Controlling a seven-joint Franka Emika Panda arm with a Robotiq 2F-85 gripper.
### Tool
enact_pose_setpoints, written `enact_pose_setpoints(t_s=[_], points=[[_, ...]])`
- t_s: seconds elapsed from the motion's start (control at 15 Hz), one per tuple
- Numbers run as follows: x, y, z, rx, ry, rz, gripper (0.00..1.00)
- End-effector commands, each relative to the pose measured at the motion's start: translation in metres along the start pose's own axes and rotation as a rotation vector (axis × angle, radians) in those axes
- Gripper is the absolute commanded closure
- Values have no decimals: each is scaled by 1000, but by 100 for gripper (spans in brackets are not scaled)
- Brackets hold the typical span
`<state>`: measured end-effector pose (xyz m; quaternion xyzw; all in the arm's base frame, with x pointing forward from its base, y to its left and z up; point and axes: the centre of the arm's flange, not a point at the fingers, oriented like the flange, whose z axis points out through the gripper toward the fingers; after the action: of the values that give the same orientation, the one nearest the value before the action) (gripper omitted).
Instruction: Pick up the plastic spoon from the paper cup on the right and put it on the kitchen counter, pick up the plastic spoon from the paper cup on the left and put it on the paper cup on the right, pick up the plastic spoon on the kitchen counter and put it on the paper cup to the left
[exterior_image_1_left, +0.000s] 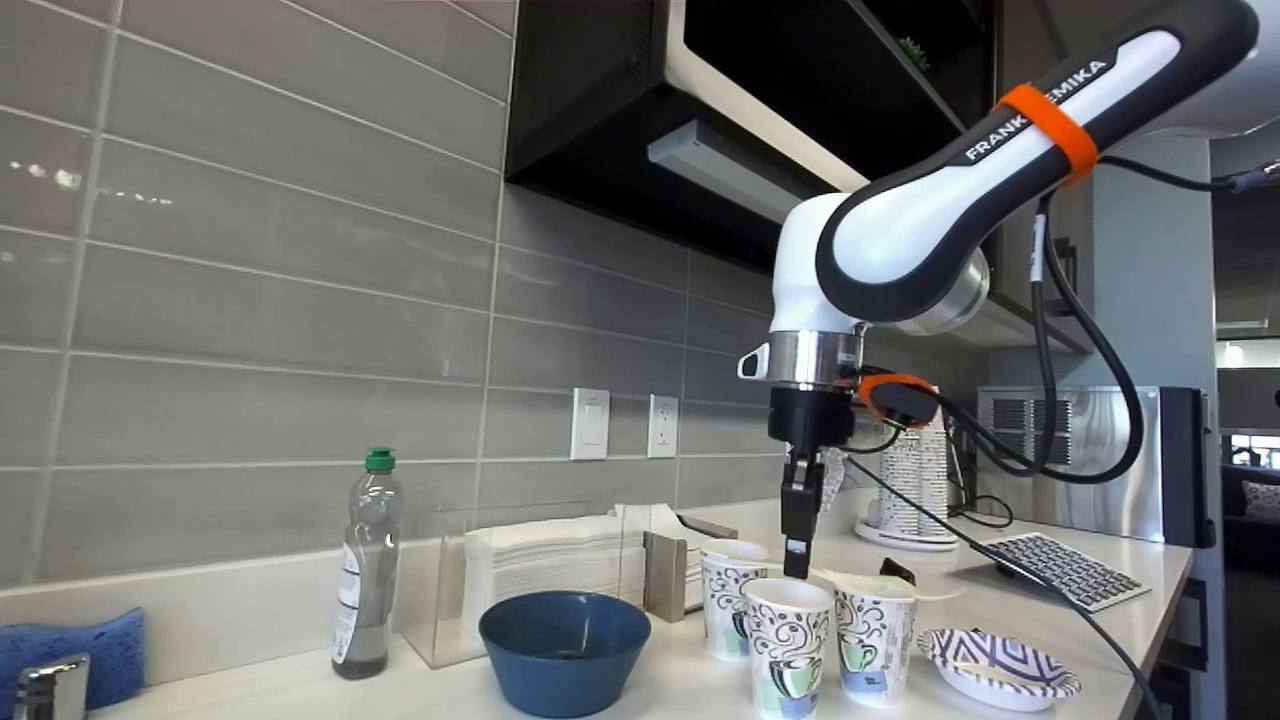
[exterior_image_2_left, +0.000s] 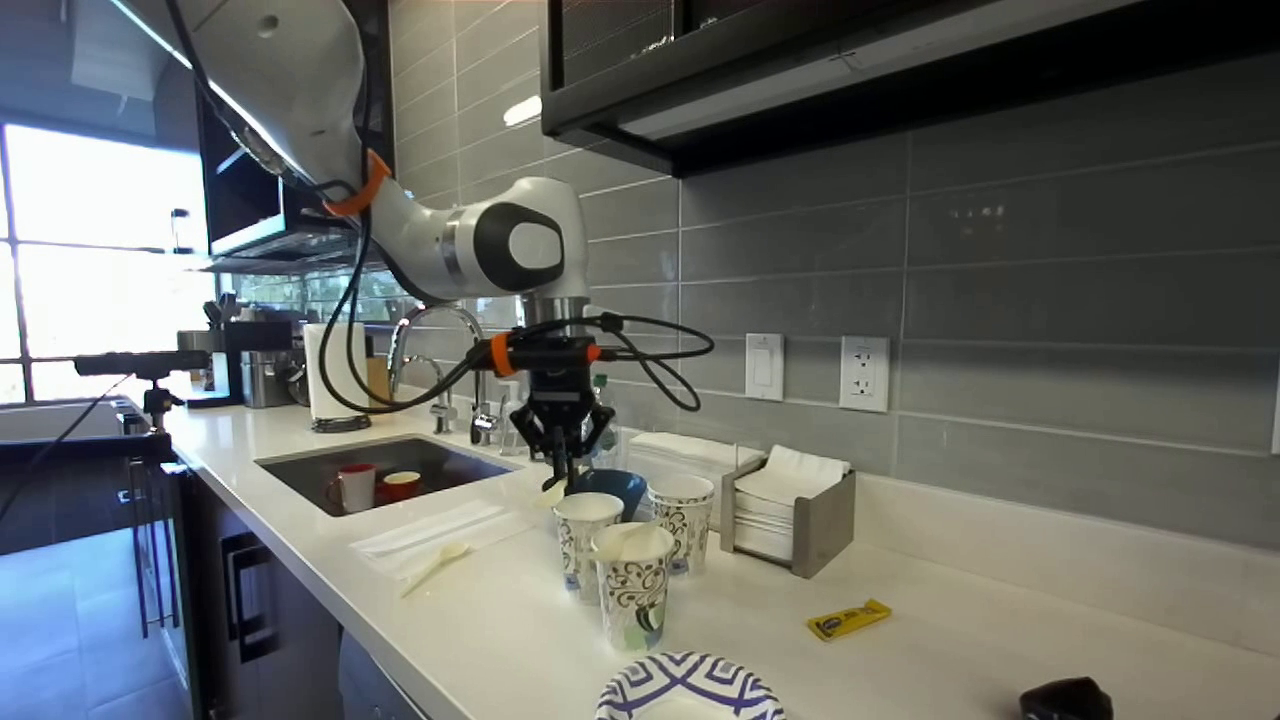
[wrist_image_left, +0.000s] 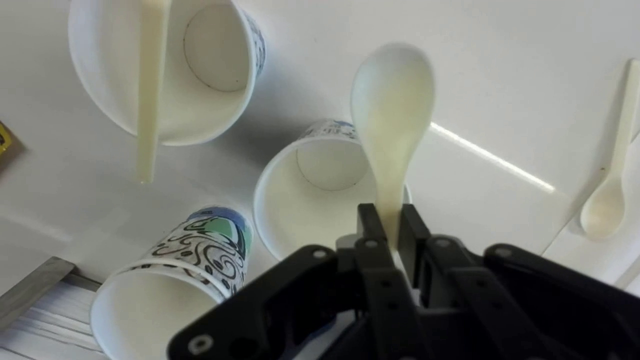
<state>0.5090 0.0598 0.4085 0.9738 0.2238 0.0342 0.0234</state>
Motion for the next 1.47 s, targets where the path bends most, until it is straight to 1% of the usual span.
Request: enact_pose_setpoints(t_s=[0.0,0.2,0.6,1.4], points=[[12,9,5,20,16,70,97],[16,12,10,31,20,100,97],[19,15,20,45,1,150,97],[19,26,25,42,-4,205,97]])
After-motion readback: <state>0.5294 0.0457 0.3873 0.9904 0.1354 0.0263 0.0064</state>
